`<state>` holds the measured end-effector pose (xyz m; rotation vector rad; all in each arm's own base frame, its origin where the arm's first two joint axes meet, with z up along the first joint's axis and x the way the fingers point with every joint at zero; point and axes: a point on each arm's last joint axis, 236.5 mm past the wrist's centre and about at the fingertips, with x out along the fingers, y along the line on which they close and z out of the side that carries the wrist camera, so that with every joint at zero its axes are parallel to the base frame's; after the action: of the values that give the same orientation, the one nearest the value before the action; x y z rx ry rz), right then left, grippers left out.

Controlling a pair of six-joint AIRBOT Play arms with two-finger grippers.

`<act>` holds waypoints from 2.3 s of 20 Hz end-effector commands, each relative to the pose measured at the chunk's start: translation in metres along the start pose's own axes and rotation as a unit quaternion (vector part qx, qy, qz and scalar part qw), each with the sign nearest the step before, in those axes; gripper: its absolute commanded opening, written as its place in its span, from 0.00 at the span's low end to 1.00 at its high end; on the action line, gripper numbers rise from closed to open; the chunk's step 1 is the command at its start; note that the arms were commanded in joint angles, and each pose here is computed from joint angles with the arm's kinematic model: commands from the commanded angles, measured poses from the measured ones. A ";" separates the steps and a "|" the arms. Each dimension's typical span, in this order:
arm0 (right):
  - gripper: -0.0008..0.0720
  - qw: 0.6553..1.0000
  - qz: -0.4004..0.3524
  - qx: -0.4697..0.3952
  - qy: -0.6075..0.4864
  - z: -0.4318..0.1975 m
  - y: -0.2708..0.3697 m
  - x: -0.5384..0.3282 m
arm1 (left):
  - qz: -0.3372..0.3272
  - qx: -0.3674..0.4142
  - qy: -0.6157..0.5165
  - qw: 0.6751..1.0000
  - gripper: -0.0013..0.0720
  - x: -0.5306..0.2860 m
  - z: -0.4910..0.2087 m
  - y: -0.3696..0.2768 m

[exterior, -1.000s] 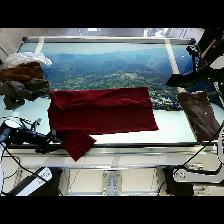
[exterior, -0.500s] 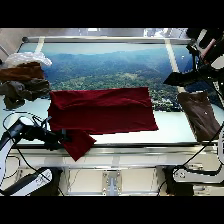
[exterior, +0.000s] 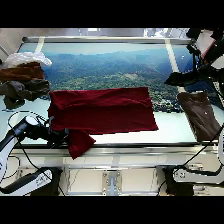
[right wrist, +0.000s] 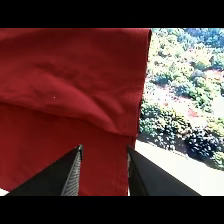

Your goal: Fold the shirts.

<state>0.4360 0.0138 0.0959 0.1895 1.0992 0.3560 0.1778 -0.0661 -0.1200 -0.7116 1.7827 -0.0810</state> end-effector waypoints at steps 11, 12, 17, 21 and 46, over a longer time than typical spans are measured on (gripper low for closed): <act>0.58 0.936 0.110 0.280 0.181 -0.274 0.006 0.082 | -0.006 0.037 -0.064 0.997 0.04 -0.028 0.002 -0.015; 0.58 0.930 0.113 0.294 0.190 -0.287 0.011 0.087 | -0.006 0.037 -0.064 0.997 0.04 -0.028 0.002 -0.015; 0.58 0.924 0.107 0.345 0.129 -0.275 0.006 0.106 | -0.006 0.037 -0.064 0.997 0.04 -0.028 0.002 -0.015; 0.56 0.919 0.099 0.377 0.050 -0.241 -0.010 0.114 | -0.006 0.037 -0.064 0.997 0.04 -0.028 0.002 -0.015; 0.02 0.976 0.112 0.159 -0.101 -0.100 0.052 -0.008 | -0.059 0.133 -0.442 0.885 0.03 -0.225 0.045 -0.100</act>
<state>0.3154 0.0581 0.0427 0.6920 1.0137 0.3494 0.2662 -0.0358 0.0473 -0.5404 1.0080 -0.0927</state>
